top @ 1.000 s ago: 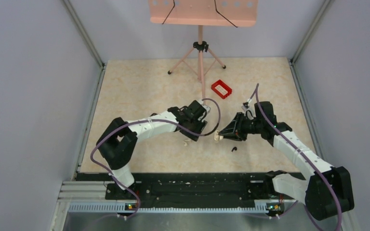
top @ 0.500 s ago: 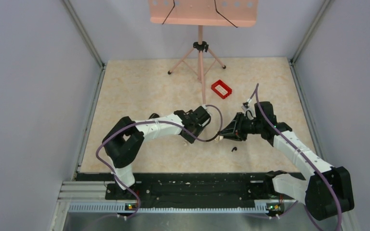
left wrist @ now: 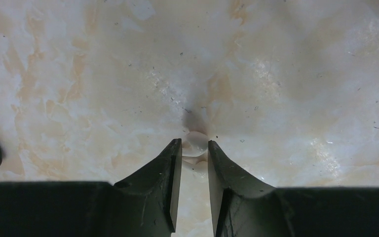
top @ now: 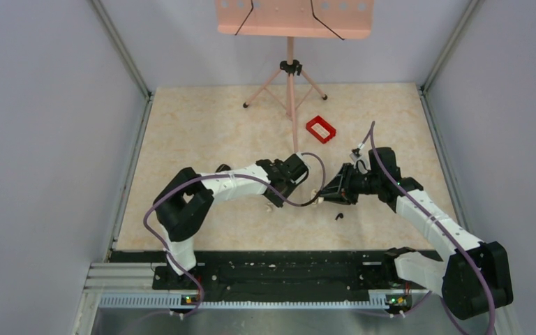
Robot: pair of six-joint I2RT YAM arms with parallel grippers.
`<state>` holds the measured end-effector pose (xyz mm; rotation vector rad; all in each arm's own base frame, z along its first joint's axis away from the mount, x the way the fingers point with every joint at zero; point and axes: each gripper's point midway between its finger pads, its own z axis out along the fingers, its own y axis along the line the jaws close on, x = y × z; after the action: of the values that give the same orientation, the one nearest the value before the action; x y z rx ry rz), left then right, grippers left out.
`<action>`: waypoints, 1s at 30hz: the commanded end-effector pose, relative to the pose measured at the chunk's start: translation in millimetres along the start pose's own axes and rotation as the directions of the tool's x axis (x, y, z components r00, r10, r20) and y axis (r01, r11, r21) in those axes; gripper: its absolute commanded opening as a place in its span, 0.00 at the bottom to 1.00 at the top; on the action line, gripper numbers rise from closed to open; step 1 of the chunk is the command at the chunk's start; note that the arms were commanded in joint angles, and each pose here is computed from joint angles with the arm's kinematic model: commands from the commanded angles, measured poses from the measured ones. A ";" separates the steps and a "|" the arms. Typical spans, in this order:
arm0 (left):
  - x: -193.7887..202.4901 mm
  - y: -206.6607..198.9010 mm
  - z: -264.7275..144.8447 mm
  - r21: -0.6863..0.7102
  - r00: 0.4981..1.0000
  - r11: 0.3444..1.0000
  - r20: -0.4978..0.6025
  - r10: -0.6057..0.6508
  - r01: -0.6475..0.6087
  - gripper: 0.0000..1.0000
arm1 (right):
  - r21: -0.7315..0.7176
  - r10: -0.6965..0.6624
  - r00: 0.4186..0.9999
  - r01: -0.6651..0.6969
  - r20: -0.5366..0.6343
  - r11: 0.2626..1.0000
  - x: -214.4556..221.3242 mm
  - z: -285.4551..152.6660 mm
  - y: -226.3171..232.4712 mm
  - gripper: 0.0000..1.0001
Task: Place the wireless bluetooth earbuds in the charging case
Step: Pick up the left earbud from the center of the board.
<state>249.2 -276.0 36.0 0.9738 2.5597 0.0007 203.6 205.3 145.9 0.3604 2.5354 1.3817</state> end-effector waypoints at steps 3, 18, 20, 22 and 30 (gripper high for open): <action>-4.5 -2.1 2.4 -0.018 0.999 0.999 -0.008 0.031 -0.031 0.31 | -0.033 -0.025 1.000 0.026 0.017 0.999 -3.8 -5.2 10.2 0.00; -0.4 -1.2 13.0 -0.038 0.998 0.998 -0.043 0.040 -0.041 0.28 | -0.036 -0.024 1.000 0.025 0.020 0.999 -4.3 -6.0 12.6 0.00; -0.8 -0.6 13.5 -0.042 0.998 0.998 -0.043 0.041 -0.043 0.27 | -0.038 -0.026 0.999 0.026 0.022 0.999 -4.6 -6.4 13.2 0.00; -1.9 -0.3 14.2 -0.047 0.998 0.998 -0.041 0.042 -0.044 0.25 | -0.036 -0.023 1.000 0.024 0.020 0.999 -4.5 -5.9 12.4 0.00; -7.4 2.4 13.4 -0.064 0.999 0.997 -0.034 0.039 -0.041 0.00 | -0.037 -0.024 0.999 0.025 0.024 0.999 -5.6 -6.3 13.6 0.00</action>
<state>257.2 -277.7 29.7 0.9903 2.5573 0.0825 202.2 203.7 143.0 0.3799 2.5513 1.3671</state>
